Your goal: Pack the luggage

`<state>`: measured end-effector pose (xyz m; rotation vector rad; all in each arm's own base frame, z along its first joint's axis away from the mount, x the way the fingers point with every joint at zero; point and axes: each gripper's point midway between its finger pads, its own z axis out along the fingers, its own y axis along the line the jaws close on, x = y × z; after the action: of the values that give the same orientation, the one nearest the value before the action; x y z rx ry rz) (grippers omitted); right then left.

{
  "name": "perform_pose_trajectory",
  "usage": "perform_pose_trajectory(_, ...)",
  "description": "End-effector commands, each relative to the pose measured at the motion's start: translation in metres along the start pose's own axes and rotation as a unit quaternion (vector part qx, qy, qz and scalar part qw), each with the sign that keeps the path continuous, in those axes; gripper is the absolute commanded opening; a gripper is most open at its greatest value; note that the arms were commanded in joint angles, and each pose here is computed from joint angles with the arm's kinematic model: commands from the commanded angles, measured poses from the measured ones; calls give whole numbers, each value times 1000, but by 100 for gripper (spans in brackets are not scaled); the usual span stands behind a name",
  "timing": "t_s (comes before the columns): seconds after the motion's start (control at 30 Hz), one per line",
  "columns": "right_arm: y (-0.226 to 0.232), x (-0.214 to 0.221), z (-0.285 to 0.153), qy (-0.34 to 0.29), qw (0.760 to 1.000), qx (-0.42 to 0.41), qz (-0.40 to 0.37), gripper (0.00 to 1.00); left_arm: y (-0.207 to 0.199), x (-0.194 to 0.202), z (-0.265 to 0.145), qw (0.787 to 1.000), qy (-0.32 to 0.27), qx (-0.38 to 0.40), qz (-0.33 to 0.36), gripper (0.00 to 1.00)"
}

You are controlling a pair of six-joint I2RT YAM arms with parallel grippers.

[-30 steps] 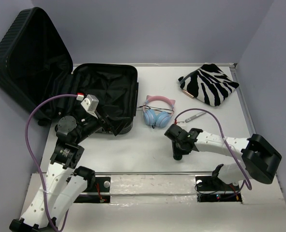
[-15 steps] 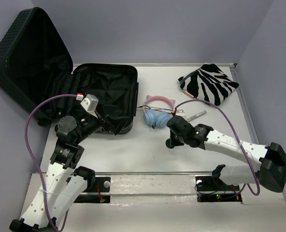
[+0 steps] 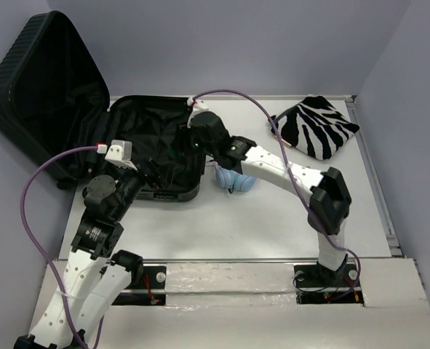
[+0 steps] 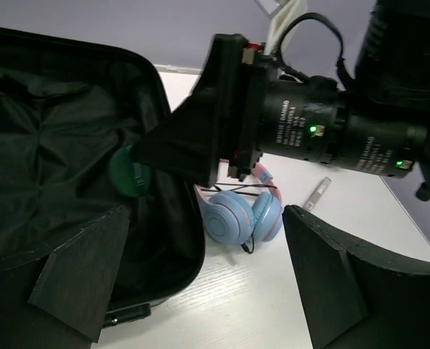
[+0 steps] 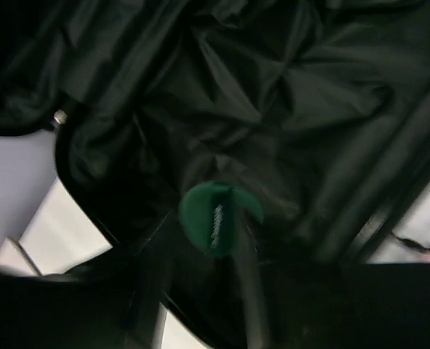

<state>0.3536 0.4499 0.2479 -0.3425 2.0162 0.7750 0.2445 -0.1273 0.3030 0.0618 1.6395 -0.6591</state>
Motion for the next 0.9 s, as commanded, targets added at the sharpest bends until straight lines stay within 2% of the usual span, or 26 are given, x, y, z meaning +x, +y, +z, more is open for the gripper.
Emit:
perform_pose_trajectory(0.0,20,-25,24,-19,998,-59,11,76,10,-31,-7,998,-48,-48,-2,99)
perform_pose_trajectory(0.03,20,-24,24,-17,998,-60,15,81,10,-30,-7,998,-45,-46,-1,99)
perform_pose_trajectory(0.07,1,-22,24,-13,999,-43,24,82,8,-30,-6,998,-45,-40,0,99)
perform_pose_trajectory(0.17,-22,-35,2,-33,999,-19,35,79,4,-29,-5,999,-41,-30,1,99)
perform_pose_trajectory(0.23,-58,-39,-24,-49,997,24,45,63,1,-28,-5,999,-39,-21,2,99)
perform_pose_trajectory(0.27,-93,-45,-35,-71,993,81,54,53,0,-27,-5,999,-37,-19,3,99)
perform_pose_trajectory(0.3,-129,-13,-43,-47,989,130,59,50,0,-27,-5,999,-38,-18,3,99)
perform_pose_trajectory(0.37,-173,-17,-83,-75,975,186,98,50,-3,-26,-5,999,-35,-10,3,99)
perform_pose_trajectory(0.4,-224,15,-101,-54,961,243,119,50,-4,-27,-5,999,-36,-8,4,99)
perform_pose_trajectory(0.43,-245,26,-116,-51,952,270,133,53,-5,-26,-5,999,-35,-5,3,99)
perform_pose_trajectory(0.5,-291,41,-154,-46,928,338,151,66,-5,-25,-4,999,-33,-3,4,99)
perform_pose_trajectory(0.57,-320,67,-176,-22,908,392,147,81,-6,-23,-2,1000,-28,0,3,99)
perform_pose_trajectory(0.63,-340,85,-190,-1,891,429,145,87,-6,-20,1,1000,-21,3,3,99)
perform_pose_trajectory(0.77,-367,97,-195,14,872,463,159,88,-7,-19,1,1000,-21,4,2,99)
perform_pose_trajectory(0.87,-383,107,-182,47,870,462,167,84,-6,-20,0,1000,-23,3,3,99)
